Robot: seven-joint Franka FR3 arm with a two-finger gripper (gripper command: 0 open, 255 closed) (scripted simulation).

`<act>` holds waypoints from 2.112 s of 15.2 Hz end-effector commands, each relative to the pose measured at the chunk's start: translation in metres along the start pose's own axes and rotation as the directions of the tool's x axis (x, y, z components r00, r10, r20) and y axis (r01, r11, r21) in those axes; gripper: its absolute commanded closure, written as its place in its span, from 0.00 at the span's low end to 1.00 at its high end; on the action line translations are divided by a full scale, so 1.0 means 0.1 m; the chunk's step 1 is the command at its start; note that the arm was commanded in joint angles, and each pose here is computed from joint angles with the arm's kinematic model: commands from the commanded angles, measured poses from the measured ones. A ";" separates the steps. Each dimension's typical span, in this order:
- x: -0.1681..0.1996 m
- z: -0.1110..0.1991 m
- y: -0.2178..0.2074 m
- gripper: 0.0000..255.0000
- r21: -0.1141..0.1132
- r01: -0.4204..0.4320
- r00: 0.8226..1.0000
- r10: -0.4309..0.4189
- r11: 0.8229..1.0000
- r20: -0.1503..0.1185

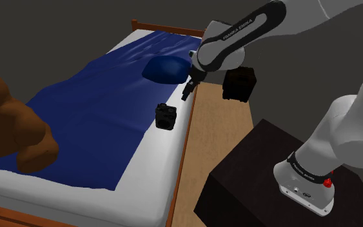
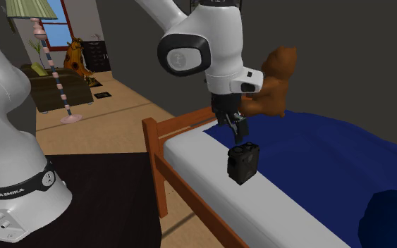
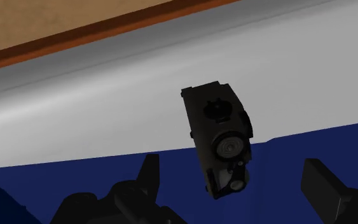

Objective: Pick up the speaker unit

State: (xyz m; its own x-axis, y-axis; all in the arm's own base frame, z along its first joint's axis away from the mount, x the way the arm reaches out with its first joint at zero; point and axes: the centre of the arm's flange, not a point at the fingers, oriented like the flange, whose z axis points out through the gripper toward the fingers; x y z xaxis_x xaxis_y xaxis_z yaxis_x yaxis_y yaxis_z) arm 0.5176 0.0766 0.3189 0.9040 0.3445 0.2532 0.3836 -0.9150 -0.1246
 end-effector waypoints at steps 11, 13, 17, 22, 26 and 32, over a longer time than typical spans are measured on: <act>0.71 1.10 -0.14 0.00 0.049 0.113 0.991 -0.109 0.992 -0.078; 0.68 1.20 -0.12 0.00 0.049 0.113 0.991 -0.109 0.992 -0.078; 0.62 1.43 -0.09 0.00 0.049 0.113 0.991 -0.109 0.992 -0.078; 0.62 1.43 -0.09 1.00 0.049 0.113 0.991 -0.109 0.992 -0.078; 0.62 1.43 -0.09 1.00 0.049 0.113 0.991 -0.109 0.992 -0.078; 0.66 1.28 -0.11 1.00 0.049 0.113 0.991 -0.109 0.992 -0.078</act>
State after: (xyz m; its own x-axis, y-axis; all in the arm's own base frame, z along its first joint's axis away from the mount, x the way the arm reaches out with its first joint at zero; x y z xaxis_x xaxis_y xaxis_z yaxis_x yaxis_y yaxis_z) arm 0.5968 0.1357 0.2084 0.8395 0.4250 0.3385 0.4921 -0.8588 -0.1424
